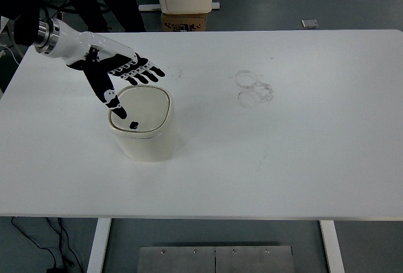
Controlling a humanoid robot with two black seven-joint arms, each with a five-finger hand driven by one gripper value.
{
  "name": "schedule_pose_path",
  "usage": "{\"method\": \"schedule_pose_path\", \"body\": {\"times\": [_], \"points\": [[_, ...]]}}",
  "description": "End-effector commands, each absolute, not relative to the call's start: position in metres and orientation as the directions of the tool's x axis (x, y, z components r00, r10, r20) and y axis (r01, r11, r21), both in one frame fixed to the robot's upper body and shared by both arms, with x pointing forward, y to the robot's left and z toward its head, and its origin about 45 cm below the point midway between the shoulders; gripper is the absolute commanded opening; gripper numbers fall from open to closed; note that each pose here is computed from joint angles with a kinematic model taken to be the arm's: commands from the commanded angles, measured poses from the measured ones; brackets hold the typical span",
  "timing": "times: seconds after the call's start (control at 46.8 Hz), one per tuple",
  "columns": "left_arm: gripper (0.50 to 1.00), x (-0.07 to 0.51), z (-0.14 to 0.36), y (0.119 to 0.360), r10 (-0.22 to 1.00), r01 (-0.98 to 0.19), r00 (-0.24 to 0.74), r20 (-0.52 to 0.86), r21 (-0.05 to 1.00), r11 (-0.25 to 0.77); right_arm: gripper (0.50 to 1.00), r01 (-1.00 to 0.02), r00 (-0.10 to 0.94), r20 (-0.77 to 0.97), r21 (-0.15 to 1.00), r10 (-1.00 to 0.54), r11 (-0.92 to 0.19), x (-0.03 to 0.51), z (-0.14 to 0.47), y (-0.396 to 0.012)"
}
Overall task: Open trash can
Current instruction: 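Press the left hand fingers down on the lid's front button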
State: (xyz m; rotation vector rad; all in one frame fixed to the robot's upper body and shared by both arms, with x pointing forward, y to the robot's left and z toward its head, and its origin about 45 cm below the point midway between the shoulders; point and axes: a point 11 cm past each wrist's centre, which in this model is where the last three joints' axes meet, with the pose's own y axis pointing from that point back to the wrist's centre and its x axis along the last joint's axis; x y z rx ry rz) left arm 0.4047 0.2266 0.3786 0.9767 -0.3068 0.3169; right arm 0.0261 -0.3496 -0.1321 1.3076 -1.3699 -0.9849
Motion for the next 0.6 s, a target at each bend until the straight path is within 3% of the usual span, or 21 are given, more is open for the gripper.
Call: {"method": "schedule_pose_path", "body": {"times": [0.0, 0.577], "points": [[1.0, 0.404, 0.381, 0.226, 0.116, -0.398, 0.91, 0.397, 0.763, 0.509, 0.991, -0.213, 0.041, 0.109, 0.972, -0.993, 0.098, 0.026, -0.132, -0.35], [1.0, 0.386, 0.37, 0.221, 0.066, -0.339, 0.932, 0.355, 0.797, 0.501, 0.991, -0.213, 0.041, 0.109, 0.972, -0.993, 0.098, 0.026, -0.132, -0.35]]}}
